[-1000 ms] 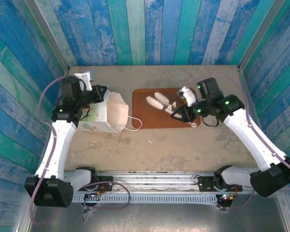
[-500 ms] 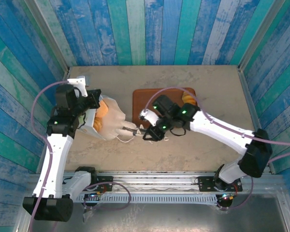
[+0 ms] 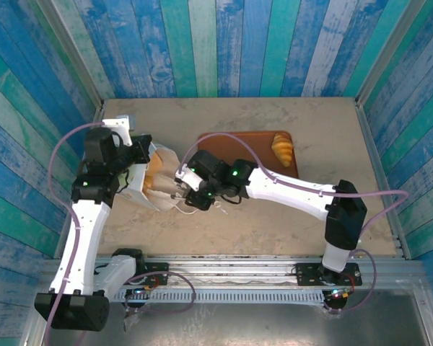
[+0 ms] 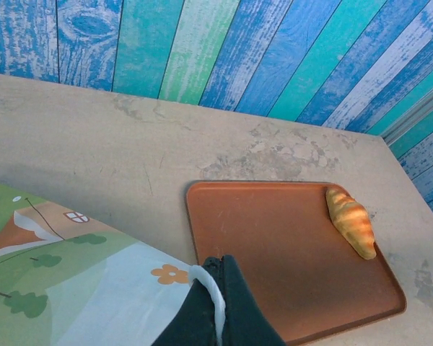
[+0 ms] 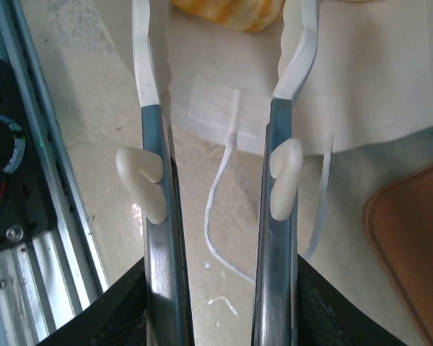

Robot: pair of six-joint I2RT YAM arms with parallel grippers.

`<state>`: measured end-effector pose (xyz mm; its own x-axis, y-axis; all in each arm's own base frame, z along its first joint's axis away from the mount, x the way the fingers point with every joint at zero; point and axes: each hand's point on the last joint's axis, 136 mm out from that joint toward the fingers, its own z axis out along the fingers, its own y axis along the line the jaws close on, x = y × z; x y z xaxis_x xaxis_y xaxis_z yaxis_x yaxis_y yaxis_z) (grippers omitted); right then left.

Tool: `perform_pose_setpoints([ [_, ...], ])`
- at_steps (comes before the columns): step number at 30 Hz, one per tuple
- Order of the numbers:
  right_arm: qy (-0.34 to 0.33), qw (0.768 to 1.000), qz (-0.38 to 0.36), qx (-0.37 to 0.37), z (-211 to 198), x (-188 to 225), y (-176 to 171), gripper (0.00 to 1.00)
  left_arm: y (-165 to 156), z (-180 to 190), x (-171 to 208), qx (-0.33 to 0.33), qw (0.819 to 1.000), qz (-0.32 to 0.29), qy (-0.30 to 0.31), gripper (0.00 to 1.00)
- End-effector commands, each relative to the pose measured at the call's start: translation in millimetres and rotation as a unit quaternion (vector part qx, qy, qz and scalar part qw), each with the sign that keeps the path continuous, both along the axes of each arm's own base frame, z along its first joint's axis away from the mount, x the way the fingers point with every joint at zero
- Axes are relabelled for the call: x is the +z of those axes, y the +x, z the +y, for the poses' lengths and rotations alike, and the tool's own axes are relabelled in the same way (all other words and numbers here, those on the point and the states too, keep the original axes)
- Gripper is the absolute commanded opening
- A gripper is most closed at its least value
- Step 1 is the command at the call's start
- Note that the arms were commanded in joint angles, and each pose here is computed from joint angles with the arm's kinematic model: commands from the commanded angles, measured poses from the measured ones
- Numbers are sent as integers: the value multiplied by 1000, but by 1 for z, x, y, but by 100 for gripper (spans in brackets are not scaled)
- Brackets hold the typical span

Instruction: Take the fake bread out of the paper bag

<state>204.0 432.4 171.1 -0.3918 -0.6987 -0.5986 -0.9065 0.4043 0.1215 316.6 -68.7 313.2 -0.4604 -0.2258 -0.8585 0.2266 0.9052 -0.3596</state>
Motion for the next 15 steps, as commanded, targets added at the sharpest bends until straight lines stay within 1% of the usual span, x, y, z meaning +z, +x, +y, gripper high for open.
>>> perform_pose_setpoints([
  [1,33,999,-11,-6,23,14,11,47,-4,1,19,0,999,-42,5,0],
  [9,37,999,-6,-25,48,8,28,49,-6,4,24,7,999,-50,8,0],
  [11,39,999,-2,-26,52,8,29,49,-7,3,25,4,999,-51,7,0],
  [15,36,998,7,-51,51,1,39,51,-7,3,26,3,999,-54,9,0],
])
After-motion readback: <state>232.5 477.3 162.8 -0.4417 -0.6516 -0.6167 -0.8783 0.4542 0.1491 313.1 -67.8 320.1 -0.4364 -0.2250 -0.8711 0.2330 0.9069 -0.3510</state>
